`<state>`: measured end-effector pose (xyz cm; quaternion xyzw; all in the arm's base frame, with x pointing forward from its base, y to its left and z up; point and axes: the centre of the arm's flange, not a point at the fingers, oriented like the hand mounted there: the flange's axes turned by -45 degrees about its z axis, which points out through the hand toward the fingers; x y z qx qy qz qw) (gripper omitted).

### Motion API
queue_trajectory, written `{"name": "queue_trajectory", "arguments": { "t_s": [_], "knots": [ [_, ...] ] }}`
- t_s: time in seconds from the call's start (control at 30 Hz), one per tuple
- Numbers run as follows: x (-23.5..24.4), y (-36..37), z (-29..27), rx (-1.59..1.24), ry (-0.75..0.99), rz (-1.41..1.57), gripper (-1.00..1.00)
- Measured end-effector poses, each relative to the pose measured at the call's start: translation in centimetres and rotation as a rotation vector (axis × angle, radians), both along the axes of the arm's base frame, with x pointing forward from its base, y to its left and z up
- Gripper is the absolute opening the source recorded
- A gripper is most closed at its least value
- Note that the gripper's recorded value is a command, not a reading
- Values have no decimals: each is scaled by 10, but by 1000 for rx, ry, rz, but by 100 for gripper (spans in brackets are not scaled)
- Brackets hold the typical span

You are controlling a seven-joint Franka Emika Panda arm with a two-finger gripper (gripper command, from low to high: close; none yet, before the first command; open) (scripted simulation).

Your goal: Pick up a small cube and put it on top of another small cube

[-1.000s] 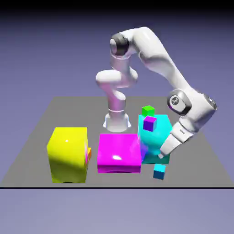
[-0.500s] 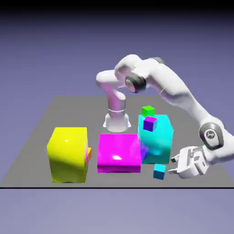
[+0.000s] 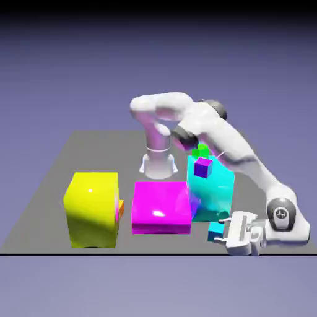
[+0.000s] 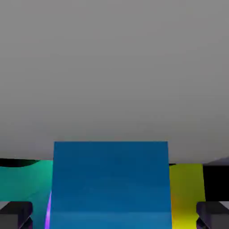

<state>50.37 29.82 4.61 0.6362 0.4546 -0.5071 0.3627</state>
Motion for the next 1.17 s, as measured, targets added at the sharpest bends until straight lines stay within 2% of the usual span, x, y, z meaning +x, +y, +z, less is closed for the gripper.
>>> {"name": "queue_trajectory", "arguments": {
  "t_s": [0.27, 0.53, 0.83, 1.1, 1.13, 1.17],
  "knots": [
    [16, 46, 32, 1, 1, -3, -100],
    [13, 9, 162, 37, -1, -252, -100],
    [-26, -37, 295, 0, 1, -463, -100],
    [-58, -68, 266, 1, 0, -463, -100],
    [-61, -71, 263, 0, 1, -463, 100],
    [-61, -71, 263, 0, 0, -463, 100]
  ]
}}
